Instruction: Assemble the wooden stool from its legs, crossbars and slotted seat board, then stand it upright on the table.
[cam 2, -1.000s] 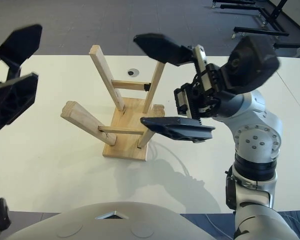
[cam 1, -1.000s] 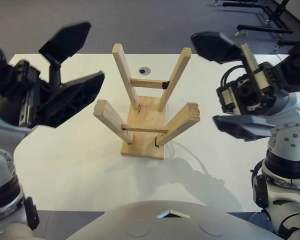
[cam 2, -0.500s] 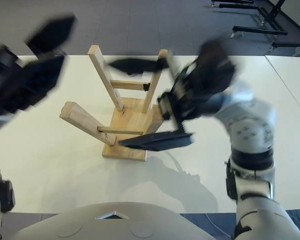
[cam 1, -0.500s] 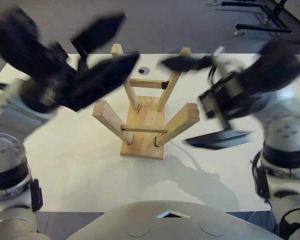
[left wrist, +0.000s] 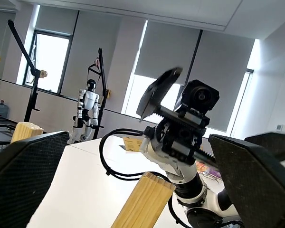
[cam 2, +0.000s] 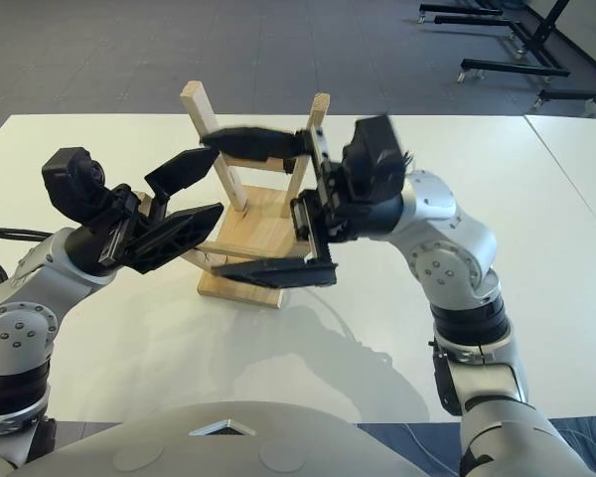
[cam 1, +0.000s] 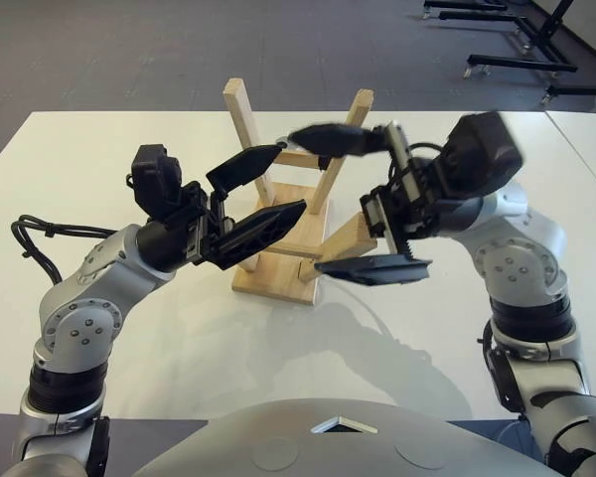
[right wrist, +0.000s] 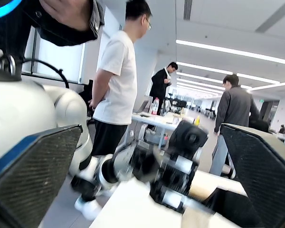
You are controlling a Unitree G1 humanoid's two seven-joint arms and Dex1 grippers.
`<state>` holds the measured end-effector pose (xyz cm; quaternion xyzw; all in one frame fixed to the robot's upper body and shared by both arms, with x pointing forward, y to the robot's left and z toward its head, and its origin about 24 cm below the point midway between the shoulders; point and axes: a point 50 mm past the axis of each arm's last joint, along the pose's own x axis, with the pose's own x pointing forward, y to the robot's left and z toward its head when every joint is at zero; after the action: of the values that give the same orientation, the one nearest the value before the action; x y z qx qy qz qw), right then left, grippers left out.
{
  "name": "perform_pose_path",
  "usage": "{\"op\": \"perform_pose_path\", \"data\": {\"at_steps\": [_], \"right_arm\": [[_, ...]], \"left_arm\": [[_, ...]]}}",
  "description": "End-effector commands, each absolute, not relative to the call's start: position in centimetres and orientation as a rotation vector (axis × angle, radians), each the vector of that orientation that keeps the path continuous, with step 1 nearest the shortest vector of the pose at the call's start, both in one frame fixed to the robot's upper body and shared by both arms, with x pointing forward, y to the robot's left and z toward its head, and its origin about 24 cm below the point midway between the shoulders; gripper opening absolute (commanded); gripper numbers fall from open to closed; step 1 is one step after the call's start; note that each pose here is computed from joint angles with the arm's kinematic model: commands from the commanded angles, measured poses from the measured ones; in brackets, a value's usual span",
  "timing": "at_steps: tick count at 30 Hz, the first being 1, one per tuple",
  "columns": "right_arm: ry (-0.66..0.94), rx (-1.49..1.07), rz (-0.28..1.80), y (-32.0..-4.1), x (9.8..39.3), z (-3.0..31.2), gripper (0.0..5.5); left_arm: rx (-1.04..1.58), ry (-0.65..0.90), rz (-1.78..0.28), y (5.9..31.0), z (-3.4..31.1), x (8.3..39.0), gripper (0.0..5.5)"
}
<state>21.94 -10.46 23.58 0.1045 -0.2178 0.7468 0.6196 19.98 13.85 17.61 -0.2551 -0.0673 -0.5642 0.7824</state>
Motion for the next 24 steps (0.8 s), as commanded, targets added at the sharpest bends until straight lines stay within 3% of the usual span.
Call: {"op": "perform_pose_path", "data": {"at_steps": [1, 4, 7, 14, 19, 21, 24], "right_arm": [[-0.612, 0.302, 1.702, -11.4, 22.3, 26.4, 5.36], [-0.725, 0.396, 1.672, -12.8, 22.6, 28.8, 5.36], [-0.733, 0.367, 1.650, -13.3, 22.7, 29.1, 5.36], [-0.534, 0.150, 1.650, -11.8, 22.4, 24.4, 5.36], [-0.495, 0.086, 1.667, -11.8, 22.1, 23.2, 5.36], [-0.474, 0.071, 1.683, -11.6, 21.7, 22.7, 5.36], [-0.440, 0.031, 1.690, -11.6, 21.5, 21.7, 5.36]], "left_arm": [[-0.660, -0.170, -1.115, 15.0, 17.5, 20.2, 5.40], [-0.667, -0.285, -1.106, 15.6, 19.6, 20.5, 5.40], [-0.660, -0.330, -1.089, 16.1, 20.4, 20.4, 5.40], [-0.639, -0.415, -1.094, 15.9, 22.4, 19.7, 5.40], [-0.462, -0.466, -0.893, 21.4, 24.0, 19.7, 5.40], [-0.379, -0.399, -0.792, 24.2, 23.3, 20.3, 5.40], [-0.267, -0.178, -0.690, 26.8, 19.6, 21.0, 5.40]]}}
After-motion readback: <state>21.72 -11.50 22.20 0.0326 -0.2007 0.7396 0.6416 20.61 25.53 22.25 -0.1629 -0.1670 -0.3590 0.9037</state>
